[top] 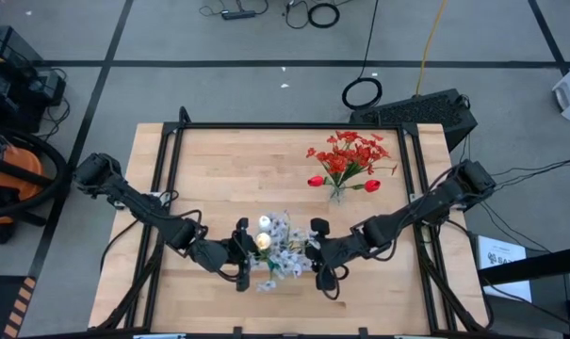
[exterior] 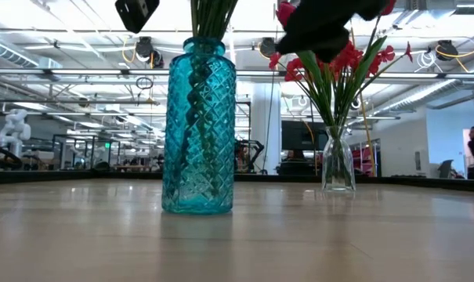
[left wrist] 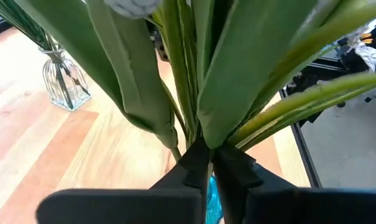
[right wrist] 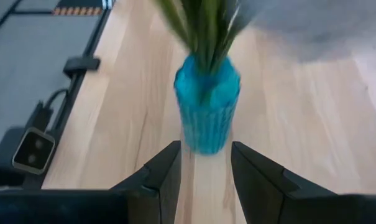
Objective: Sort flowers into vase by color
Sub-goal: Put the yellow flower into the blue flower vase, then return to Home Position
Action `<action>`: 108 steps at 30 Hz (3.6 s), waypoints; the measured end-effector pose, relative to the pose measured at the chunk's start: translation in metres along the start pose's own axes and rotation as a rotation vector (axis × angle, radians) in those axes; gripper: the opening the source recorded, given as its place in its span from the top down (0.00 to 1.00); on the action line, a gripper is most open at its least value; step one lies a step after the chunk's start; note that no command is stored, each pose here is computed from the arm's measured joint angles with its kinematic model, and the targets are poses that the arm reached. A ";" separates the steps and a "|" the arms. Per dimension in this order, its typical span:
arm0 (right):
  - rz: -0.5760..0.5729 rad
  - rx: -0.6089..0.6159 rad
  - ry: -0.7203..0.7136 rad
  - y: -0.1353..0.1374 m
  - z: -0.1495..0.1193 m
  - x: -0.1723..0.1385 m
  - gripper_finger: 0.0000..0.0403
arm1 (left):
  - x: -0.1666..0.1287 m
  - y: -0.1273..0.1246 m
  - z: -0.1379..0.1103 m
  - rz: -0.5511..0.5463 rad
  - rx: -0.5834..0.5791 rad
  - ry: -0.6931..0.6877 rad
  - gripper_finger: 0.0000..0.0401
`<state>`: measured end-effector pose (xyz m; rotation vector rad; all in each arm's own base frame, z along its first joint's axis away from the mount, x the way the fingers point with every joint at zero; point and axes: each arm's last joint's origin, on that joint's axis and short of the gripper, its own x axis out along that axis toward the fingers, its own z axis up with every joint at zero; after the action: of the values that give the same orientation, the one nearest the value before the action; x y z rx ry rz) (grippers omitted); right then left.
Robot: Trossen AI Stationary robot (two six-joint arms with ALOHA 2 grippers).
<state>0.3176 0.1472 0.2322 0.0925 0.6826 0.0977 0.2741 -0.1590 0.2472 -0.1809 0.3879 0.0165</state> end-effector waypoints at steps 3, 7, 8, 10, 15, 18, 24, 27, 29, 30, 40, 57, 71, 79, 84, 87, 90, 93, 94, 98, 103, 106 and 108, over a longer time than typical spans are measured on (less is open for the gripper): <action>0.000 0.000 0.038 0.004 -0.005 -0.001 0.67 | 0.000 0.000 0.000 -0.007 -0.033 0.002 0.91; 0.003 0.004 0.067 0.009 -0.010 -0.003 0.67 | 0.001 0.002 0.001 -0.002 -0.100 0.002 0.86; 0.005 0.005 0.067 0.010 -0.011 -0.003 0.67 | 0.001 0.002 0.001 -0.001 -0.106 0.001 0.84; 0.007 0.016 0.067 0.012 -0.011 -0.004 0.67 | 0.001 0.002 0.001 -0.001 -0.106 0.002 0.81; 0.010 0.043 0.069 0.013 -0.012 -0.004 0.67 | 0.000 0.002 0.002 -0.002 -0.074 0.001 0.73; 0.009 0.066 0.069 0.013 -0.012 -0.004 0.67 | -0.004 0.002 0.006 -0.017 -0.029 -0.009 0.71; 0.004 0.128 0.069 0.013 -0.012 -0.004 0.67 | -0.023 0.009 0.013 -0.053 0.036 0.047 0.71; 0.003 0.144 0.069 0.013 -0.012 -0.004 0.67 | -0.034 0.011 0.011 -0.068 0.065 0.110 0.71; 0.001 0.145 0.075 0.013 -0.013 -0.004 0.67 | -0.042 0.013 0.008 -0.067 0.092 0.156 0.71; -0.002 0.143 0.083 0.013 -0.013 -0.004 0.67 | -0.046 0.014 0.007 -0.063 0.107 0.179 0.71; 0.004 0.300 0.284 0.013 -0.031 -0.008 0.77 | -0.080 0.028 -0.001 -0.058 0.309 0.305 0.71; 0.077 0.317 0.265 0.041 -0.038 -0.017 0.99 | -0.107 0.102 -0.069 -0.057 0.279 0.040 0.71; 0.097 0.343 0.223 0.042 -0.033 -0.016 1.00 | -0.122 0.161 -0.083 -0.067 0.167 -0.223 0.71; 0.056 0.347 0.139 0.038 -0.022 -0.040 1.00 | -0.131 0.170 -0.108 -0.057 0.063 -0.374 0.71; 0.000 0.306 0.049 0.029 -0.010 -0.070 1.00 | -0.137 0.171 -0.108 -0.045 0.096 -0.444 0.71; -0.019 0.246 -0.014 0.023 -0.003 -0.086 1.00 | -0.138 0.172 -0.110 -0.024 0.109 -0.435 0.71; -0.014 0.191 -0.025 0.015 0.002 -0.094 1.00 | -0.137 0.173 -0.110 0.001 0.099 -0.435 0.71; 0.016 0.160 -0.007 0.003 -0.003 -0.092 1.00 | -0.138 0.174 -0.109 0.024 0.093 -0.440 0.71; 0.031 0.153 -0.002 -0.001 -0.006 -0.090 1.00 | -0.137 0.174 -0.110 0.025 0.093 -0.439 0.71; 0.073 0.123 -0.023 -0.018 -0.029 -0.082 1.00 | -0.137 0.174 -0.110 0.025 0.093 -0.438 0.71; 0.065 0.102 -0.084 -0.039 -0.071 -0.091 1.00 | -0.137 0.174 -0.110 0.025 0.093 -0.438 0.71; 0.078 0.093 -0.119 -0.053 -0.097 -0.103 1.00 | -0.137 0.174 -0.110 0.024 0.093 -0.438 0.71; 0.087 0.088 -0.153 -0.063 -0.112 -0.112 1.00 | -0.137 0.174 -0.110 0.024 0.093 -0.438 0.71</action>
<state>0.1640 0.0773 0.2080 0.2120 0.5301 0.1427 0.0972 -0.0052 0.1693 -0.0766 -0.0459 0.0606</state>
